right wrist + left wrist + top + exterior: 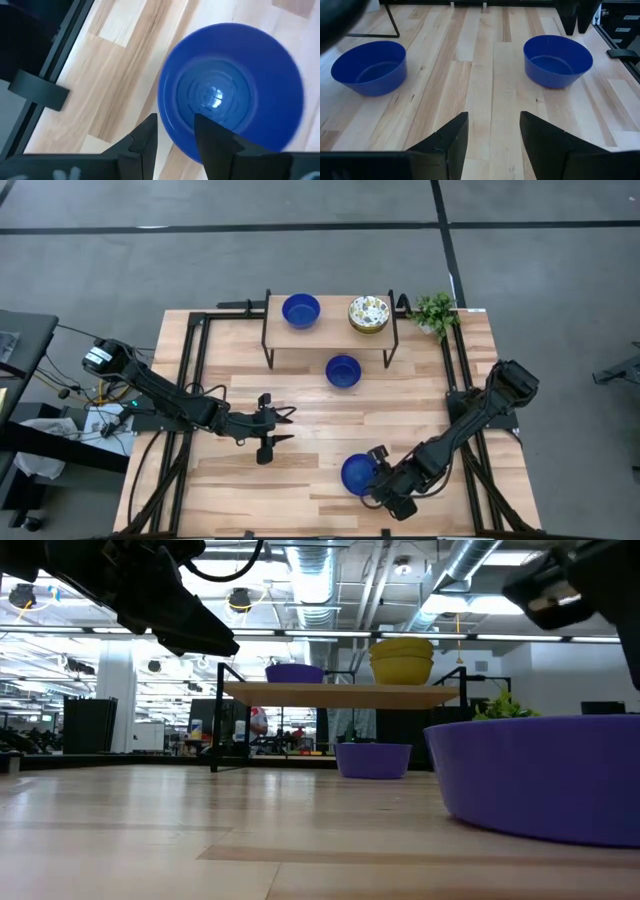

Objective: Pick & Place Mini bowls
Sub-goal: Stack the bottom blue bowl on the blue bowl on the shelf

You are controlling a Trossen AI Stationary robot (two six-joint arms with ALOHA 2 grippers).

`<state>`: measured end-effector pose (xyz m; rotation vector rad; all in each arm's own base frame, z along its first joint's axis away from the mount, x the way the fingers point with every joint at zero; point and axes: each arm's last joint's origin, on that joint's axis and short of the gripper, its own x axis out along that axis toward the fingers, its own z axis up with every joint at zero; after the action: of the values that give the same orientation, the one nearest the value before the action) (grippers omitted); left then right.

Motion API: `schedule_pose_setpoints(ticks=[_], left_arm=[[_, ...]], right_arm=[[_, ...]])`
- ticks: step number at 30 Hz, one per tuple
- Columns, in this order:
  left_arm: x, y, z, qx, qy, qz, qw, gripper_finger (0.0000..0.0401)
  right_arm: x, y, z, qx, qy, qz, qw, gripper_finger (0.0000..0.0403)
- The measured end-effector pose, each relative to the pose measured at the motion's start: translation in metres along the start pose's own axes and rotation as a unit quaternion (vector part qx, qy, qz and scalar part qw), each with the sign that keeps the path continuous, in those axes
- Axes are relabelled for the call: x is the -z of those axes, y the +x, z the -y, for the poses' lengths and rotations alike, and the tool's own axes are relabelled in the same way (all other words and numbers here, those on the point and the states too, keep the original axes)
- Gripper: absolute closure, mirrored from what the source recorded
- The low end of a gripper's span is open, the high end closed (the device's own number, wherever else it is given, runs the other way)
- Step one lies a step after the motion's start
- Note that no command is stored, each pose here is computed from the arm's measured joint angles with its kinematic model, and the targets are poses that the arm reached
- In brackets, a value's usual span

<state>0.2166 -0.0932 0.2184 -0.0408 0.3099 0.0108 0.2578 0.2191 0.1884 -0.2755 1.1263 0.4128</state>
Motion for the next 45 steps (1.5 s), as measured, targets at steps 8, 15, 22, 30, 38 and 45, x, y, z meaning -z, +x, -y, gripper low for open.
schedule_pose_setpoints(ticks=[8,15,22,30,38,45], left_arm=[[0.0,0.0,0.0,0.0,0.0,0.0,1.0,0.0224],[0.0,0.0,0.0,0.0,-0.001,0.002,1.0,0.0224],[0.0,0.0,0.0,0.0,-0.001,0.001,1.0,0.0224],[0.0,0.0,0.0,0.0,-0.001,0.002,1.0,0.0224],[0.006,0.008,0.004,0.023,0.042,-0.015,0.999,0.0224],[-0.018,0.022,0.02,0.087,0.1,-0.016,0.991,0.0224]], right_arm=[[0.005,0.028,-0.004,0.002,-0.007,-0.039,0.999,0.0285],[0.003,0.027,-0.004,0.007,-0.009,-0.03,0.999,0.0288],[0.003,0.027,-0.004,0.007,-0.01,-0.03,0.999,0.0348],[0.002,0.027,0.008,0.017,0.043,-0.038,0.998,0.0399],[-0.021,0.006,0.015,0.019,0.013,-0.043,0.999,0.0402],[-0.047,-0.019,0.026,0.019,-0.042,-0.026,0.999,0.0402]])
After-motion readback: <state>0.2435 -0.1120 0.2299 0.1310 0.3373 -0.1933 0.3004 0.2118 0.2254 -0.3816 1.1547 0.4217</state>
